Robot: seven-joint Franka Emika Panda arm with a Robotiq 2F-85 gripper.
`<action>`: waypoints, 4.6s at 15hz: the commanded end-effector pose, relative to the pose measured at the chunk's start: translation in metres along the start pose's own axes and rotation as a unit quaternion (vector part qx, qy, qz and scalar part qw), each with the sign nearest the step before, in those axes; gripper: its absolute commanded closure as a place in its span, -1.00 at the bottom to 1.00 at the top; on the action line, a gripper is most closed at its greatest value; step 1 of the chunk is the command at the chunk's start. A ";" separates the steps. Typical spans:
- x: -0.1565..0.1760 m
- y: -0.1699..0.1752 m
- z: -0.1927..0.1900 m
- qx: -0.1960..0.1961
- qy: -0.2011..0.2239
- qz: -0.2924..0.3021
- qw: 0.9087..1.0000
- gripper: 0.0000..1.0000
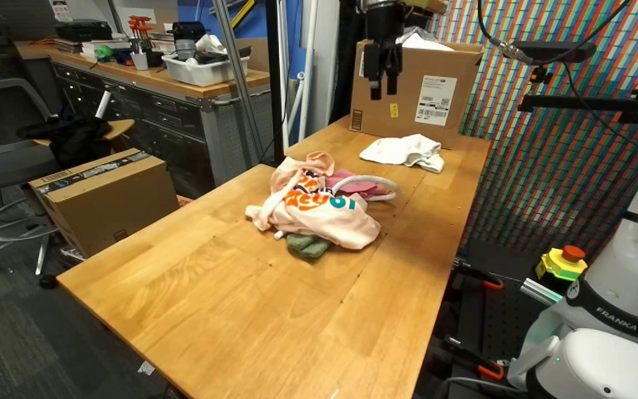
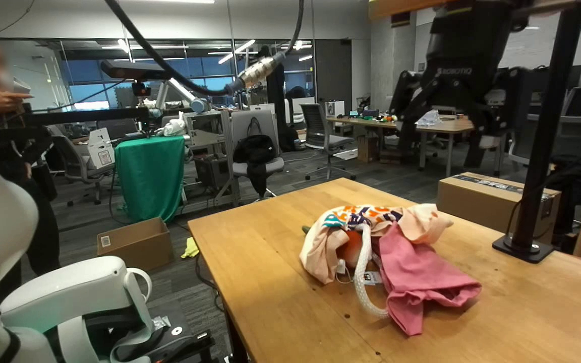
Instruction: Separate the clothes, rope and plush toy on the table
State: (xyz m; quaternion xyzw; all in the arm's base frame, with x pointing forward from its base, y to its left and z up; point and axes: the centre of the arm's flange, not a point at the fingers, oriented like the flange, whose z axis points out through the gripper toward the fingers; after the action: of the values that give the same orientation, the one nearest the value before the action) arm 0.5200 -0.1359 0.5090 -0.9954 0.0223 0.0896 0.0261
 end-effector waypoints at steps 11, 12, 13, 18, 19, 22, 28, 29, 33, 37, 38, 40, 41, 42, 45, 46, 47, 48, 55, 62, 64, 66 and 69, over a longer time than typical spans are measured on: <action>0.099 -0.136 0.105 -0.057 -0.031 -0.166 0.984 -1.00; 0.105 -0.141 0.102 -0.058 -0.028 -0.170 0.983 -1.00; 0.109 -0.145 0.099 -0.058 -0.023 -0.173 0.983 -1.00; 0.131 -0.160 0.109 -0.060 0.003 -0.183 0.981 -1.00; 0.133 -0.162 0.115 -0.061 0.006 -0.184 0.981 -1.00; 0.142 -0.165 0.135 -0.072 0.021 -0.187 0.980 -1.00; 0.153 -0.170 0.164 -0.107 0.027 -0.192 0.975 -1.00; 0.153 -0.170 0.169 -0.116 0.026 -0.191 0.974 -1.00; 0.156 -0.170 0.182 -0.130 0.010 -0.187 0.974 -1.00; 0.157 -0.169 0.188 -0.119 -0.014 -0.195 0.974 -0.31; 0.156 -0.168 0.189 -0.114 -0.022 -0.196 0.974 -0.16; 0.156 -0.166 0.188 -0.099 -0.042 -0.202 0.973 0.16; 0.155 -0.164 0.187 -0.088 -0.052 -0.205 0.973 0.33; 0.154 -0.162 0.183 -0.072 -0.062 -0.214 0.972 0.46; 0.152 -0.156 0.170 -0.013 -0.085 -0.241 0.967 0.86; 0.152 -0.154 0.165 -0.001 -0.089 -0.244 0.966 0.93; 0.151 -0.152 0.157 0.011 -0.090 -0.248 0.964 0.94; 0.150 -0.150 0.150 0.019 -0.088 -0.251 0.964 0.91; 0.150 -0.158 0.087 0.060 -0.053 -0.268 0.960 0.86; 0.130 -0.169 -0.014 0.029 0.012 -0.253 0.967 0.87; 0.117 -0.170 -0.050 0.016 0.045 -0.238 0.970 0.87; 0.102 -0.170 -0.084 0.008 0.079 -0.221 0.972 0.87; 0.082 -0.170 -0.128 0.004 0.122 -0.195 0.973 0.87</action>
State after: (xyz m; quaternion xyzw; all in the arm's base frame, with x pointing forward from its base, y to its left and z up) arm 0.6414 0.0233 0.5819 -0.9789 -0.1967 -0.0059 0.0549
